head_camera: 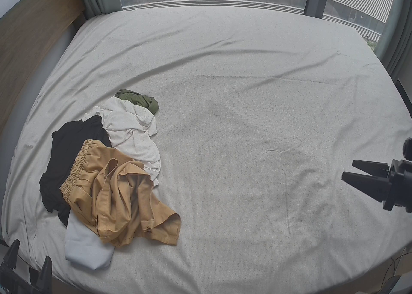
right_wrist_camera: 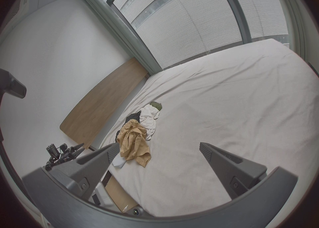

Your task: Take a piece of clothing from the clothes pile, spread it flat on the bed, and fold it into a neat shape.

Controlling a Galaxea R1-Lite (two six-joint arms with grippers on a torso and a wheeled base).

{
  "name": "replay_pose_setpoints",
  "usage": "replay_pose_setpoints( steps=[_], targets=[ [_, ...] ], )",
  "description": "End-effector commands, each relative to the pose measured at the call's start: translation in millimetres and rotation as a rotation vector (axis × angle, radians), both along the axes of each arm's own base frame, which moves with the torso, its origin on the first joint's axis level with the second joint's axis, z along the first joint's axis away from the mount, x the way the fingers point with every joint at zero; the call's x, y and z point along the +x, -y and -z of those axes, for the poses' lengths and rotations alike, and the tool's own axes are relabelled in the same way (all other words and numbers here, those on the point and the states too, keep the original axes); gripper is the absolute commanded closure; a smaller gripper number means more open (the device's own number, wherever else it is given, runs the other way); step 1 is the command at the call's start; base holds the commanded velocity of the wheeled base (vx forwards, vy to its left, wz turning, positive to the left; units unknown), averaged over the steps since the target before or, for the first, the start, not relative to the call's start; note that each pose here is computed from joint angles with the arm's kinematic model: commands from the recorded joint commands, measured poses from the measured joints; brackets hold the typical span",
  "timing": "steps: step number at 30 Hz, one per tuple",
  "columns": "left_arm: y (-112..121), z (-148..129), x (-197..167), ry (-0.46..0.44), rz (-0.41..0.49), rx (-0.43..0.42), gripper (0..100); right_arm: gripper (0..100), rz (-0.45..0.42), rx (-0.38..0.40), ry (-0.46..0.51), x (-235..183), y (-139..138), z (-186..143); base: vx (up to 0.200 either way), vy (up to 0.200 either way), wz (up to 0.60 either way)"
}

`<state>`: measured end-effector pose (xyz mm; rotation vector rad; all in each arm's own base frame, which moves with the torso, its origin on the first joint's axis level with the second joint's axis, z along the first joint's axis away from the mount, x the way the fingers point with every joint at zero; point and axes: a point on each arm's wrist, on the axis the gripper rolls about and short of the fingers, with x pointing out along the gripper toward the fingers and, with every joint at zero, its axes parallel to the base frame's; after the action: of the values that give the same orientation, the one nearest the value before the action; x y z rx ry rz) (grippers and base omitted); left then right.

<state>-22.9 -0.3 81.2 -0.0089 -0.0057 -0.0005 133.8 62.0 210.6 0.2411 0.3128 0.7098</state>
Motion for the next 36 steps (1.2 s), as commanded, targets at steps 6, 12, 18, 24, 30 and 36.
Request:
replay_pose_setpoints(
  steps=[6, 12, 18, 24, 30, 36],
  targets=[
    [0.0, 5.2, 0.2, -0.003, 0.0, -0.002, 0, 0, -0.138, -0.023, -0.098, 31.0, -44.8, 3.9, 0.0, 0.0, 0.0],
    [0.0, 5.2, 0.2, -0.003, 0.0, -0.002, 0, 0, -0.17, -0.033, -0.111, 48.1, -65.0, 7.5, 0.0, 0.0, 0.0],
    [0.0, 5.2, 0.2, -0.003, 0.0, 0.0, 0, 0, -0.196, -0.028, -0.133, 66.0, -86.1, 18.0, 0.0, 0.0, 0.0],
    [0.0, 5.2, 0.3, -0.004, 0.0, 0.0, 0, 0, -0.204, -0.031, -0.164, 82.5, -100.7, 27.0, 0.0, 0.0, 0.0],
    [0.0, 5.2, 0.2, -0.003, 0.0, 0.0, 0, 0, -0.226, -0.054, -0.211, 92.2, -116.2, 41.7, 0.0, 0.0, 0.0],
    [0.0, 5.2, 0.3, -0.004, 0.0, -0.002, 0, 0, -0.237, -0.061, -0.224, 104.8, -131.5, 58.5, 0.0, 0.0, 0.0]
  ],
)
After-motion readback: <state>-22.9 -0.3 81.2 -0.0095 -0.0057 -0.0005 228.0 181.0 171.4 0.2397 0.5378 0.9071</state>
